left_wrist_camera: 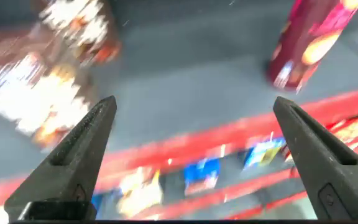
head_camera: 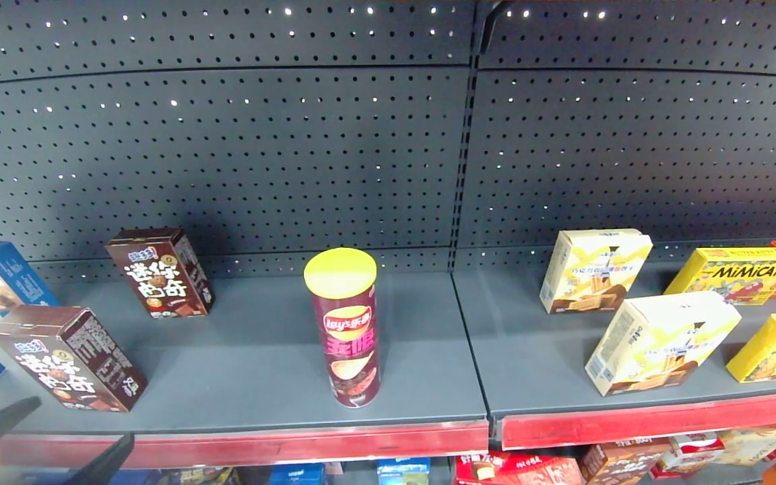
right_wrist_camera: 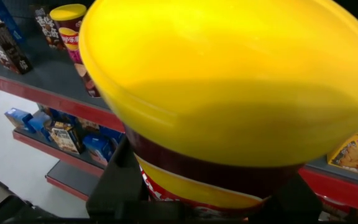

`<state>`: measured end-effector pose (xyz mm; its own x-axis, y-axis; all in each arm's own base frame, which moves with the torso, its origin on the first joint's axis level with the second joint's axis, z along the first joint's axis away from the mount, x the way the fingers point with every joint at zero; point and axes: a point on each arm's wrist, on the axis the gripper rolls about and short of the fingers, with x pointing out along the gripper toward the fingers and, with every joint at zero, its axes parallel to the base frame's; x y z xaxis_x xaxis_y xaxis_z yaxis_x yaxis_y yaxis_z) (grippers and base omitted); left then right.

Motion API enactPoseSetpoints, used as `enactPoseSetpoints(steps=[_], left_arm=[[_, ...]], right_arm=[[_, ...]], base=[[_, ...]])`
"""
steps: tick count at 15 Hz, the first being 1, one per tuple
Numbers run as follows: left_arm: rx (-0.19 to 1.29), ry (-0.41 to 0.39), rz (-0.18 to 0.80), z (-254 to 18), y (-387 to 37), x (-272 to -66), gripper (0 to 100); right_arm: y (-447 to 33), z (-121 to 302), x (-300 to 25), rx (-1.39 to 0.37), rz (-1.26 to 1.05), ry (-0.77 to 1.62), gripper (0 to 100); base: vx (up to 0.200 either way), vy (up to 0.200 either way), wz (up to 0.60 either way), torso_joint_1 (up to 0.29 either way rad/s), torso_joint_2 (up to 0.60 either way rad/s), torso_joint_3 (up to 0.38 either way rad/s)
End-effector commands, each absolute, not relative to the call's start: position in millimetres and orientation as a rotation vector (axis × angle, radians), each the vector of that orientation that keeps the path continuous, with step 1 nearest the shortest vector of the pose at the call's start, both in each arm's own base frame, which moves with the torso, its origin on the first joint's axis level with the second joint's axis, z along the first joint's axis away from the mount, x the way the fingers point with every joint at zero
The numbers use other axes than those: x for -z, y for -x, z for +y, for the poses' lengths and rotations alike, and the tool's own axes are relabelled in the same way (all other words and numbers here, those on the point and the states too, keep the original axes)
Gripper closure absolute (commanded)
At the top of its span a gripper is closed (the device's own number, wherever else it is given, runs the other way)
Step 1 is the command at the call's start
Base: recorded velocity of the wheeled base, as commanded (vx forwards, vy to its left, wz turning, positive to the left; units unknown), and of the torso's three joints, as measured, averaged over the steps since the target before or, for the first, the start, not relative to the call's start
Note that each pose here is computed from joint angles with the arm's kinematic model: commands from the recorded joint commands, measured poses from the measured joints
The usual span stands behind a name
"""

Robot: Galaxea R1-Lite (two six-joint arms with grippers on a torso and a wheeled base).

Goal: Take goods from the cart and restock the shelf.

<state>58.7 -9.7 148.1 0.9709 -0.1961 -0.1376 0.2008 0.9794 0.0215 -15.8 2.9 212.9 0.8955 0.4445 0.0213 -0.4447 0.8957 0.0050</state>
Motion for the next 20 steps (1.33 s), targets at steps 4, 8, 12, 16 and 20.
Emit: enactPoseSetpoints(steps=[4,8,12,16,20], left_arm=[[-0.023,-0.032,0.020,9,34,-146,0],[-0.114,-0.034,0.064,10,35,-124,0],[-0.080,-0.036,0.066,7,16,-83,0],[-0.030,-0.046,0.049,6,15,-82,0],[0.160,-0.038,0.100,2,15,-77,0]], right_arm=[[16,3,-213,-0.456,-0.019,-0.010,100],[18,3,-217,-0.454,-0.034,-0.011,100],[19,2,-221,-0.454,-0.048,-0.018,100],[19,2,-220,-0.453,-0.045,-0.039,100],[19,2,-222,-0.454,-0.051,-0.040,100]], base=[[0.000,0.000,0.00,0.000,0.00,0.000],[0.000,0.000,0.00,0.000,0.00,0.000],[0.000,0.000,0.00,0.000,0.00,0.000],[0.000,0.000,0.00,0.000,0.00,0.000],[0.000,0.000,0.00,0.000,0.00,0.000]])
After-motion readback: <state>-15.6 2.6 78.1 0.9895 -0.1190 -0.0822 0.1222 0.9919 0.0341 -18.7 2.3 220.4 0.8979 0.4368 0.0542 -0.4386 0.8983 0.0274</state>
